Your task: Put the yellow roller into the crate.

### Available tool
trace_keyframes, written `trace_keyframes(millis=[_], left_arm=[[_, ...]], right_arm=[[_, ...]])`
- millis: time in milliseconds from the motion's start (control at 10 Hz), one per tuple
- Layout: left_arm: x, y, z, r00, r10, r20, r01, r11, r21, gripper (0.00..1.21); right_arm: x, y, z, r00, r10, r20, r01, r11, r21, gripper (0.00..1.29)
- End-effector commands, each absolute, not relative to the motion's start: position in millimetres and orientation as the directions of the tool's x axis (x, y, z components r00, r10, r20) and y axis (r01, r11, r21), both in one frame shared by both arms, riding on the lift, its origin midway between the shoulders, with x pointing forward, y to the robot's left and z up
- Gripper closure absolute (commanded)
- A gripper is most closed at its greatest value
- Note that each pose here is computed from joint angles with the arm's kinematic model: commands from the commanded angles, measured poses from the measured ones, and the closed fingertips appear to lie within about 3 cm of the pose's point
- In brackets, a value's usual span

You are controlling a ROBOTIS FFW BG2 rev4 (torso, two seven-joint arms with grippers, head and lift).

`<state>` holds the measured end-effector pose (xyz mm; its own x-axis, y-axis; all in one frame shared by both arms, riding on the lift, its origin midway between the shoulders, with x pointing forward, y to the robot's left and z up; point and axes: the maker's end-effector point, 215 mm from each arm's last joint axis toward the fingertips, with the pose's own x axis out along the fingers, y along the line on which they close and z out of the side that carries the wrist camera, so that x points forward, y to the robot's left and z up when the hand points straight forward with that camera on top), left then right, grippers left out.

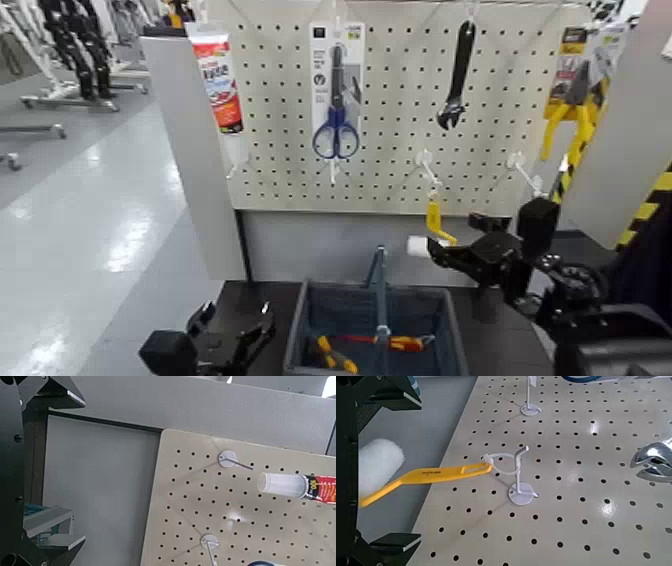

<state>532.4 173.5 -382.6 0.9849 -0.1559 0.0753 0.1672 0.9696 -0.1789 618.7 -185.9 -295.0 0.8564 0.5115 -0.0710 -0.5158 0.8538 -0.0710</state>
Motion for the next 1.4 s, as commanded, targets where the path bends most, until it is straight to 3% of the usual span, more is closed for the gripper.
trace_keyframes(millis=[100, 600, 700, 800, 900, 1000, 1100, 1400], left_arm=[[533.6, 171.4, -381.9, 0.984, -0.162, 0.077, 0.173, 0.969, -0.178, 0.12], [536.8, 166.5, -381.6, 0.982, -0.174, 0.080, 0.186, 0.966, -0.179, 0.12], [536.6, 166.2, -381.8, 0.981, -0.176, 0.079, 0.187, 0.966, -0.178, 0.12], [536.5, 166.3, -382.6, 0.981, -0.176, 0.078, 0.187, 0.966, -0.178, 0.12], [536.7, 167.3, -382.5, 0.982, -0.174, 0.078, 0.185, 0.966, -0.179, 0.12], [536.7, 167.4, -382.5, 0.982, -0.173, 0.078, 0.185, 0.966, -0.180, 0.12], [536.3, 168.3, -383.3, 0.982, -0.172, 0.077, 0.183, 0.966, -0.181, 0.12], [535.9, 168.9, -383.0, 0.982, -0.169, 0.079, 0.181, 0.966, -0.182, 0.12]], right_arm=[[627.9, -178.7, -300.9, 0.834, 0.545, -0.081, -0.551, 0.832, -0.065, 0.14], [642.5, -164.3, -300.2, 0.800, 0.597, -0.065, -0.600, 0.797, -0.070, 0.18], [644.8, -162.8, -298.3, 0.800, 0.597, -0.060, -0.600, 0.796, -0.072, 0.40], [645.7, -161.6, -297.0, 0.802, 0.595, -0.058, -0.598, 0.798, -0.077, 0.91], [645.8, -160.2, -296.7, 0.804, 0.592, -0.057, -0.595, 0.800, -0.078, 1.09], [645.4, -159.4, -297.6, 0.802, 0.594, -0.059, -0.597, 0.799, -0.077, 1.13], [645.6, -158.6, -295.9, 0.804, 0.593, -0.050, -0.595, 0.801, -0.071, 1.29], [643.8, -156.3, -294.5, 0.800, 0.599, -0.043, -0.600, 0.797, -0.071, 1.28]])
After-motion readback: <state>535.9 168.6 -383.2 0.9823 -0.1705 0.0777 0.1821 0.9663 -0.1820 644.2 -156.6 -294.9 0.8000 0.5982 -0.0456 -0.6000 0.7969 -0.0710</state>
